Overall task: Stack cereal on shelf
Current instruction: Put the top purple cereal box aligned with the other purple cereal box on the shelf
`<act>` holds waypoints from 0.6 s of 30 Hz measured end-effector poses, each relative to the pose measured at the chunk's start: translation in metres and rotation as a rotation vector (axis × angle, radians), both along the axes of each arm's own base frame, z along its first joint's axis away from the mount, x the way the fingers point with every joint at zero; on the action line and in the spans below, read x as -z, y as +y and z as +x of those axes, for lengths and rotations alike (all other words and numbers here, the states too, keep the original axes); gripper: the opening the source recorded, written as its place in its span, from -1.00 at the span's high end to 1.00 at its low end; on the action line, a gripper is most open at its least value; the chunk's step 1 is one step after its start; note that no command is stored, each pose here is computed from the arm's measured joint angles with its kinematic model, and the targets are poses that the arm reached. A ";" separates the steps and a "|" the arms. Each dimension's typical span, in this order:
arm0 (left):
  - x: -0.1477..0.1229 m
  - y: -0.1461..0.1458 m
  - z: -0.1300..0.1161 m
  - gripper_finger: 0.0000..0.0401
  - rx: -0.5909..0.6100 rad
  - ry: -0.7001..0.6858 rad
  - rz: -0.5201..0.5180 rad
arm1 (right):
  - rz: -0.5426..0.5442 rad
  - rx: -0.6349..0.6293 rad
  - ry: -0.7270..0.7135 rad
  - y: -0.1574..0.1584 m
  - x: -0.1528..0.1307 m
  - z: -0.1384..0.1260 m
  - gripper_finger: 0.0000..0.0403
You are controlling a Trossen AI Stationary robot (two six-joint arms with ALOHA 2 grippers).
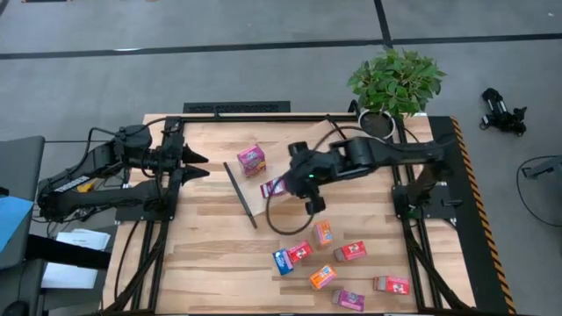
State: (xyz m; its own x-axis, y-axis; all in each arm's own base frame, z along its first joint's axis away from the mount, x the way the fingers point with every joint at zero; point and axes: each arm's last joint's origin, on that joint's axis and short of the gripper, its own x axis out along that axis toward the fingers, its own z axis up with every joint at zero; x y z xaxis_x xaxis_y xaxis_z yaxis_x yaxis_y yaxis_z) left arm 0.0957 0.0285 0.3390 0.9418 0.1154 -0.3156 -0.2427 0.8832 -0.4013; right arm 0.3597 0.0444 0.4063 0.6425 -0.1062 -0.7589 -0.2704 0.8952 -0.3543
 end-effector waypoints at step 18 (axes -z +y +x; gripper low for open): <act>0.000 0.001 0.000 -0.34 -0.022 0.005 0.007 | -0.218 -0.115 0.168 -0.011 0.031 0.057 0.17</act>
State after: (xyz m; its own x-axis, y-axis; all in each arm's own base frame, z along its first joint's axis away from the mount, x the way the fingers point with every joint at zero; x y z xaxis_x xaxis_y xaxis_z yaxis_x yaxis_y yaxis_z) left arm 0.0956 0.0291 0.3388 0.9375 0.1385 -0.3193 -0.2643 0.8802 -0.3942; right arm 0.4169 0.0331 0.3757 0.5271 -0.2121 -0.8229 -0.4365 0.7633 -0.4763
